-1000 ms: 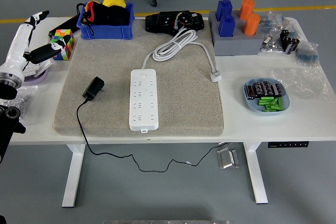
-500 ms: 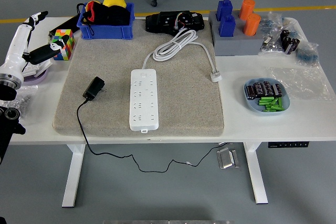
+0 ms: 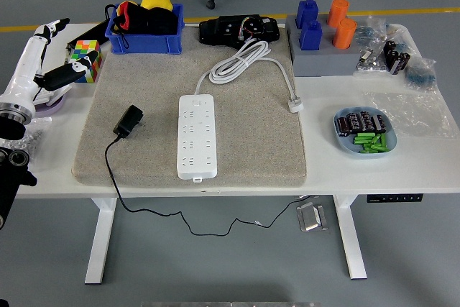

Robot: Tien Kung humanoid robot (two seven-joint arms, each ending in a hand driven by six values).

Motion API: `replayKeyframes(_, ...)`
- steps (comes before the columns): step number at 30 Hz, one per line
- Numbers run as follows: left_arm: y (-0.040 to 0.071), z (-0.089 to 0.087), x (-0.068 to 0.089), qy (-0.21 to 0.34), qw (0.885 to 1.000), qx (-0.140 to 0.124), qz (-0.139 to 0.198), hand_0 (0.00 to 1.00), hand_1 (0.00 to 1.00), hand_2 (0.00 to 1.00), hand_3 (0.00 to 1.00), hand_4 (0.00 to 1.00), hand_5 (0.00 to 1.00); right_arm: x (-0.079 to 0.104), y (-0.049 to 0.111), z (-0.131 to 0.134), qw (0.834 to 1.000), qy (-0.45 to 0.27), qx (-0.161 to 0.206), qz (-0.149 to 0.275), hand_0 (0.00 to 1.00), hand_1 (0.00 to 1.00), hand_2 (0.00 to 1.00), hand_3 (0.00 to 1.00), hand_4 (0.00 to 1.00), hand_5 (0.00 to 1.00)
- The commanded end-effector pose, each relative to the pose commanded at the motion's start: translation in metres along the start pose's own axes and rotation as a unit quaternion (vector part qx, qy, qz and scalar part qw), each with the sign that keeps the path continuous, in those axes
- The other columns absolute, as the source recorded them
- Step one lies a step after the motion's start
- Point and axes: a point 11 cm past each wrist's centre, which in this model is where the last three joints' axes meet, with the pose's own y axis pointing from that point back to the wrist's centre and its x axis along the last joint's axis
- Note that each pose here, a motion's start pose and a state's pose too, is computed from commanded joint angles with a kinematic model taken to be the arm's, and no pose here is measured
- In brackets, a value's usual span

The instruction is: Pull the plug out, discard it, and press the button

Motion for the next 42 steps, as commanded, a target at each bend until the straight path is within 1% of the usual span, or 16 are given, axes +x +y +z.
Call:
replayKeyframes(19,0.0008,0.0006,-0.001,0.0,1.0,-0.001,-0.001,0.945,0.958,0.92,0.896,0.785,0.381,0.0001,-0.0001,0.0009,1.0,-0.002,-0.001,0.0,0.767,0.729,0.724,0.713,0.883,0.658)
replayKeyframes(42,-0.001,0.0036,0.0,-0.003,1.0,-0.004,-0.001,0.944,0.957,0.918,0.892,0.777,0.364,-0.0004,0.0001,-0.0016,1.0,-0.005,0.001,-0.001,0.767,0.729,0.724,0.713,0.883,0.658)
